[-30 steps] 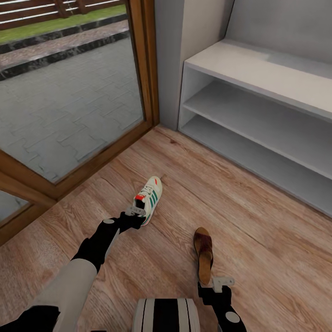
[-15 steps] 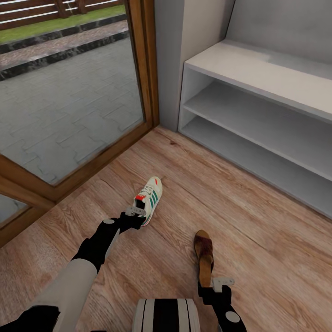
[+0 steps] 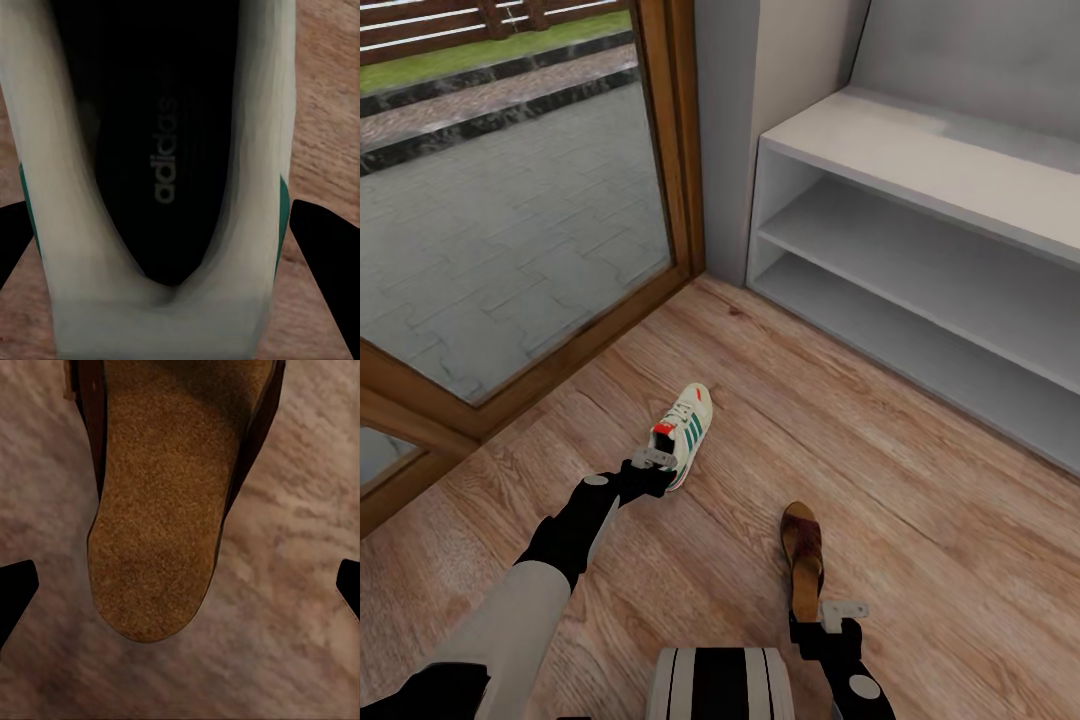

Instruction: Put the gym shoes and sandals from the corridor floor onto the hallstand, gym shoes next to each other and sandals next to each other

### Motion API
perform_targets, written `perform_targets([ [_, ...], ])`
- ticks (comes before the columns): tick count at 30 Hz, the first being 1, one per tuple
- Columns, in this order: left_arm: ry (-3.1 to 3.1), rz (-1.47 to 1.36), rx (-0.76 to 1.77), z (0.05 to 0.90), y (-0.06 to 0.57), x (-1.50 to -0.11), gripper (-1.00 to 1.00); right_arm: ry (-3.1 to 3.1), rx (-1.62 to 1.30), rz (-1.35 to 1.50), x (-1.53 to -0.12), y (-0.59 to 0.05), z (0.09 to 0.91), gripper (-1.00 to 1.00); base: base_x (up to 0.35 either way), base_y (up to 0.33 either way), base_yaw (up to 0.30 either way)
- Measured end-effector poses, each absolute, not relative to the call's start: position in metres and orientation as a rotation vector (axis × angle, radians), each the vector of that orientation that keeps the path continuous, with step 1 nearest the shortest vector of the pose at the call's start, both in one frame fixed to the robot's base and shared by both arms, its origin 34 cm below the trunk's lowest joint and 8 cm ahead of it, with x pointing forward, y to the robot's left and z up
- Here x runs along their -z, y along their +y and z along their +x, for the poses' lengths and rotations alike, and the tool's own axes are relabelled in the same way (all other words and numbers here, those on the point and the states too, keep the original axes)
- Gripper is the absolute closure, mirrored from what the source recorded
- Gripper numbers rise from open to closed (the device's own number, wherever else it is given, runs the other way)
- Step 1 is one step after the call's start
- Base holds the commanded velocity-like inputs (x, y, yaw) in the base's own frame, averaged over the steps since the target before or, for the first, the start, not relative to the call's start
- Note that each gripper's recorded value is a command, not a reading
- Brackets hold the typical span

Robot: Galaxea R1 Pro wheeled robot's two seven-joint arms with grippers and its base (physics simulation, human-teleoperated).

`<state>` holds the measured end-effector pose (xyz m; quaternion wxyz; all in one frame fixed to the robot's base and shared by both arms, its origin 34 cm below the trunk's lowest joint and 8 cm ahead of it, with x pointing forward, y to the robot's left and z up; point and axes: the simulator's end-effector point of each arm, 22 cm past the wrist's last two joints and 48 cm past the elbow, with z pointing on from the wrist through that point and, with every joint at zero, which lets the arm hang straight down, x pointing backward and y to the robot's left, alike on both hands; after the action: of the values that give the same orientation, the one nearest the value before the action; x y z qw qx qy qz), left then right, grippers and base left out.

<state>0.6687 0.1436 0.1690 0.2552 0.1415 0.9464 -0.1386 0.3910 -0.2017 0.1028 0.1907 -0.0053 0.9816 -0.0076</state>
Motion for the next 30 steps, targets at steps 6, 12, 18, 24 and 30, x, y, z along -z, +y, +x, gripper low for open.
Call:
perform_targets([
  [6, 2.570, 0.384, 0.376, 0.6687, 0.1436, -0.1689, 1.00, 2.758, 0.021, -0.015, -0.1028, -0.2017, 0.3911, -1.00, 0.065, 0.000, 0.000],
  [12, 2.569, 0.386, 0.375, 0.6690, 0.1437, -0.1691, 1.00, 2.757, 0.022, -0.015, -0.1029, -0.2018, 0.3916, -1.00, 0.009, 0.000, 0.000],
  [18, 2.568, 0.386, 0.375, 0.6692, 0.1434, -0.1694, 1.00, 2.756, 0.022, -0.015, -0.1031, -0.2018, 0.3917, -1.00, 0.084, 0.000, 0.000],
  [24, 2.570, 0.386, 0.375, 0.6688, 0.1437, -0.1689, 1.00, 2.756, 0.022, -0.015, -0.1030, -0.2018, 0.3917, -1.00, 0.021, 0.000, 0.000],
  [30, 2.569, 0.386, 0.373, 0.6692, 0.1439, -0.1692, 1.00, 2.756, 0.022, -0.015, -0.1030, -0.2018, 0.3917, -1.00, 0.003, 0.000, 0.000],
])
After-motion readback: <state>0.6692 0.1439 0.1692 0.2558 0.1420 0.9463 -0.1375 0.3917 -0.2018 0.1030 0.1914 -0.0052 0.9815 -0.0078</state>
